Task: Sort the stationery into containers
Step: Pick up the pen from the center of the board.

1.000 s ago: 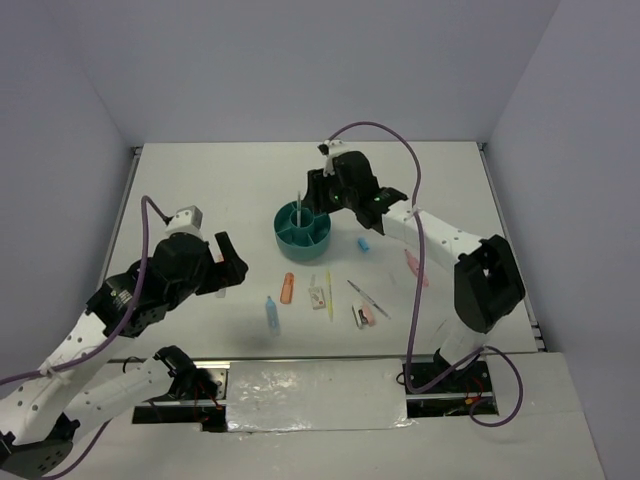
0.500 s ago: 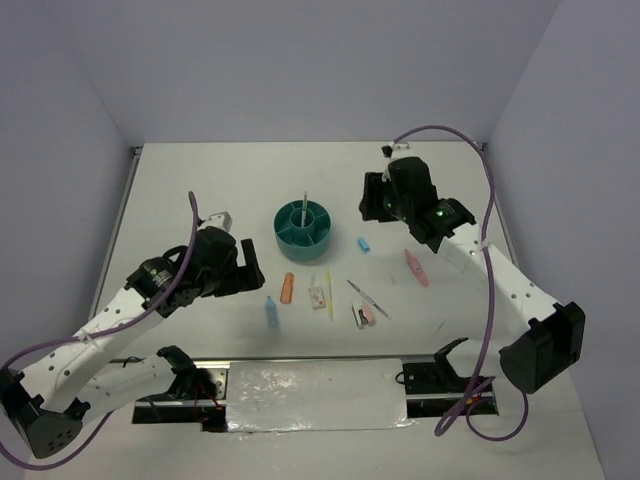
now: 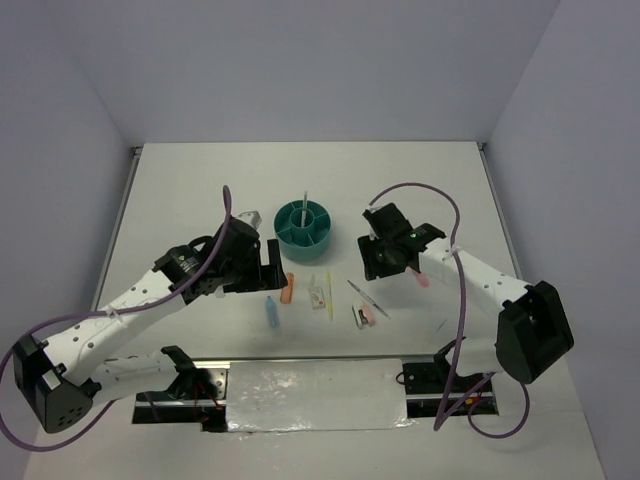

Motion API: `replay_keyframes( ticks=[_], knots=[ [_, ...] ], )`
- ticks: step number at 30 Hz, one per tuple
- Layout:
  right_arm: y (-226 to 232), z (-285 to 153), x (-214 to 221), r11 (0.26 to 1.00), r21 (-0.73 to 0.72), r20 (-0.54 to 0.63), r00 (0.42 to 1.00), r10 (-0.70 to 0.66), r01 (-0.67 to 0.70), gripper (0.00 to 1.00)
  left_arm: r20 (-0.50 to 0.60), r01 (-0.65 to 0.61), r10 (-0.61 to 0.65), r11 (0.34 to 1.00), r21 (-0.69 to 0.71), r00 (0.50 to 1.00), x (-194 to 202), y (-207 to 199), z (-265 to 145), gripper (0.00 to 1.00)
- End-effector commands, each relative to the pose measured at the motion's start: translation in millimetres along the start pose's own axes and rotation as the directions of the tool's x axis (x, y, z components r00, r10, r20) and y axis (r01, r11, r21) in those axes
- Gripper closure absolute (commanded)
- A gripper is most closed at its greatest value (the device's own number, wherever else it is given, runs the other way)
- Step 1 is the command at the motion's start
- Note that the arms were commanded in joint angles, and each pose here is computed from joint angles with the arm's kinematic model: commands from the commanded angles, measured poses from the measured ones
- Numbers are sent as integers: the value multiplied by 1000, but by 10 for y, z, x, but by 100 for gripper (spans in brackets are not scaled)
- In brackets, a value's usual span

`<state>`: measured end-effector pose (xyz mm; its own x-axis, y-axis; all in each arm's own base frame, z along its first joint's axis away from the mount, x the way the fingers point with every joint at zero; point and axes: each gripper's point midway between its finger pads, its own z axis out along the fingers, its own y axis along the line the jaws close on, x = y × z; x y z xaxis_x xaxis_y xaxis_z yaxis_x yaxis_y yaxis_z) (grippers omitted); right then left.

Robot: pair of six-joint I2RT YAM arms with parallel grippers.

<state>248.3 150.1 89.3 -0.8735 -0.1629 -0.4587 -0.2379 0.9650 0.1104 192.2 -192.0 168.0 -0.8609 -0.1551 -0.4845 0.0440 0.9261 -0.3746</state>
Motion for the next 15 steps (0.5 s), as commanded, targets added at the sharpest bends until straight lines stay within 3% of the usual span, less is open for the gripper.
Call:
replay_keyframes(
  ticks=[1,5,15],
  knots=[
    [122,82,79,999,-22,-9,999,-50,50,49,29,2,-5,996,94,1000,-110,-259,-55,1],
    [222,240,234,995,-23,-56,994,-93,92,60,13,-10,9,995,98,1000,-56,-264,-46,1],
    [295,487,473,995,-18,-113,989,-96,94,61,-10,-21,22,996,90,1000,78,-161,-54,1]
  ],
)
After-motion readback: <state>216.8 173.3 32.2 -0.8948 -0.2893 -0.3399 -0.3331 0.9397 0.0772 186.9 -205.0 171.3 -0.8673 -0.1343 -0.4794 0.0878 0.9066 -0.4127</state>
